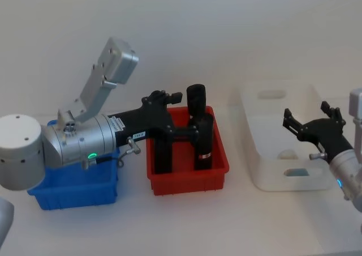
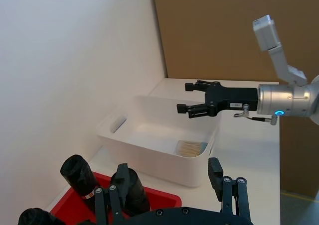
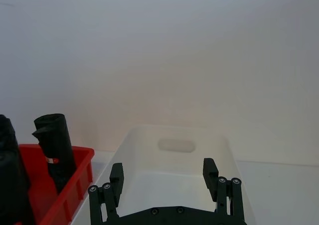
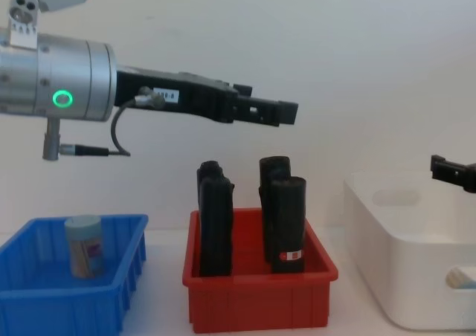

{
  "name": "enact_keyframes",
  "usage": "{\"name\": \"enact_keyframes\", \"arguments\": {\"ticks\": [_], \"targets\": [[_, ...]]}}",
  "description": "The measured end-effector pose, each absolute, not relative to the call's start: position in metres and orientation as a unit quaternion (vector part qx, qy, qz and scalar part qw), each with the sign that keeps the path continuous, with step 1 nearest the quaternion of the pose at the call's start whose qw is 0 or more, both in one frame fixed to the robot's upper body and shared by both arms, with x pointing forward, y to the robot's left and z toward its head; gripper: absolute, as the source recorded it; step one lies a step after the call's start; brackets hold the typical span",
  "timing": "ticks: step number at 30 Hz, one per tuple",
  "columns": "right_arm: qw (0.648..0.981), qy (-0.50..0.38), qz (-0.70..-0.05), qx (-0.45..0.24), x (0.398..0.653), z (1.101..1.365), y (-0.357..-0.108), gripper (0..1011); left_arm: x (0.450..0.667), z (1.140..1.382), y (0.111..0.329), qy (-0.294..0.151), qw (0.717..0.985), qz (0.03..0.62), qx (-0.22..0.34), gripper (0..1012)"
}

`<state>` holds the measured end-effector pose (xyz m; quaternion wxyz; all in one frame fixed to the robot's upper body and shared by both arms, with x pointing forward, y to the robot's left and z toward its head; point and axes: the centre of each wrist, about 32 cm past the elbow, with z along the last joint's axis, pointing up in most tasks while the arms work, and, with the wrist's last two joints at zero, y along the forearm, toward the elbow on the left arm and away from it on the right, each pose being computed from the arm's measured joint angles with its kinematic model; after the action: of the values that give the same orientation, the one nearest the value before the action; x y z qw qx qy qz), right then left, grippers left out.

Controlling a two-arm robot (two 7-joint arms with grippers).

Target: Pick the cotton swabs from the blue box and place them into the white box.

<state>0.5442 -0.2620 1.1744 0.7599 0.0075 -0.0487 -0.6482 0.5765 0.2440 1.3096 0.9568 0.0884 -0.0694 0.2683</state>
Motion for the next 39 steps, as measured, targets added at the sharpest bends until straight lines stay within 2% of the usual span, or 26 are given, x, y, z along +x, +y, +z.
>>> {"name": "enact_keyframes", "arguments": {"ticks": [31,39], "targets": [[0.811,-0.037,-0.583,0.011,0.453,1.186,-0.240,1002,0.535,1.249,0.219,-0.108,0.901,0.415,0.067,1004],[0.816,-0.035,-0.576,0.012,0.444,1.188,-0.237,1002,0.524,1.236,0.213,-0.115,0.885,0.448,0.058,1004]]}}
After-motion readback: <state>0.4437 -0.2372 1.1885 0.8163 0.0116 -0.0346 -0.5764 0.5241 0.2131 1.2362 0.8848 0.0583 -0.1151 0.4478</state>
